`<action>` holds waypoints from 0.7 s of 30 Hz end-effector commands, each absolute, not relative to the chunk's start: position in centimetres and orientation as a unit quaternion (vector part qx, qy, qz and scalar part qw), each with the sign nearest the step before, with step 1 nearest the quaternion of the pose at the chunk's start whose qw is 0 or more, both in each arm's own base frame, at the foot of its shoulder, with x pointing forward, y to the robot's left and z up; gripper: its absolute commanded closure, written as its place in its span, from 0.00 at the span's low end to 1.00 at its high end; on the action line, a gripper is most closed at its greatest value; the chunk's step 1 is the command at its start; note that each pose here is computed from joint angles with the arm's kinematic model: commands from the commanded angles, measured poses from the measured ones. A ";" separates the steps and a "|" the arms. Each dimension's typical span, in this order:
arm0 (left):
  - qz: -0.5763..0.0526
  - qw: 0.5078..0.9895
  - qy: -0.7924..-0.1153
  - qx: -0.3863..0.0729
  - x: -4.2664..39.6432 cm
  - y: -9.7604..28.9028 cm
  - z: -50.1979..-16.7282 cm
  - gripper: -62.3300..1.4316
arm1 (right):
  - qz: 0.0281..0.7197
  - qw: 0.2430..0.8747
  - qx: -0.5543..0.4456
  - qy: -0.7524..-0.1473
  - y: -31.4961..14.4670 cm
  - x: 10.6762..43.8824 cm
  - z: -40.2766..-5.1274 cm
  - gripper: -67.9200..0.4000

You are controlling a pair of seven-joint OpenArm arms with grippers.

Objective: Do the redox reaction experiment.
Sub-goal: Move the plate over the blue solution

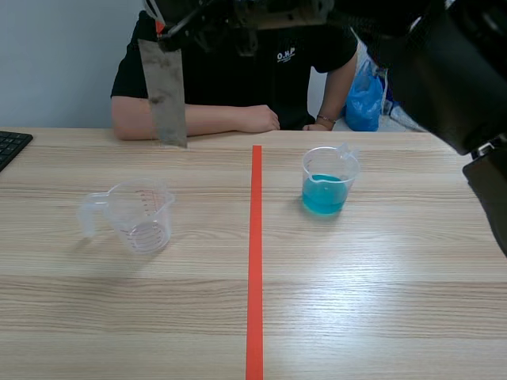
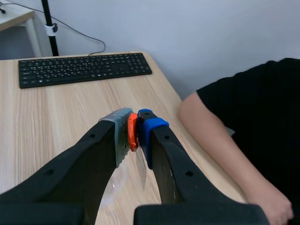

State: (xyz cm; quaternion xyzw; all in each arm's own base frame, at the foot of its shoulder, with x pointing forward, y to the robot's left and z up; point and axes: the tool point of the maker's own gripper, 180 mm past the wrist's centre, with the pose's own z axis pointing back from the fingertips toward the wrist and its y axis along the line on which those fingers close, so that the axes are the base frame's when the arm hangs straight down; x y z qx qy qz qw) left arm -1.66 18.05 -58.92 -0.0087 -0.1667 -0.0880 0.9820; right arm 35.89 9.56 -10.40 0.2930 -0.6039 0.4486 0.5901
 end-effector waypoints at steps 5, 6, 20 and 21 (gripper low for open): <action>-0.087 0.981 -0.172 -0.008 -1.5 18.1 -58.8 0.91 | 0.429 0.582 0.289 -0.627 7.5 36.0 -6.4 0.98; -0.087 0.981 -0.172 -0.008 -1.5 18.1 -58.8 0.91 | 0.426 0.587 0.285 -0.626 7.0 36.2 -6.2 0.98; -0.087 0.981 -0.172 -0.008 -1.5 18.1 -58.8 0.91 | 0.335 0.648 0.235 -0.642 -2.0 39.6 -5.0 0.98; -0.087 0.981 -0.172 -0.008 -1.5 18.1 -58.8 0.91 | 0.330 0.652 0.230 -0.643 -2.7 39.8 -5.0 0.98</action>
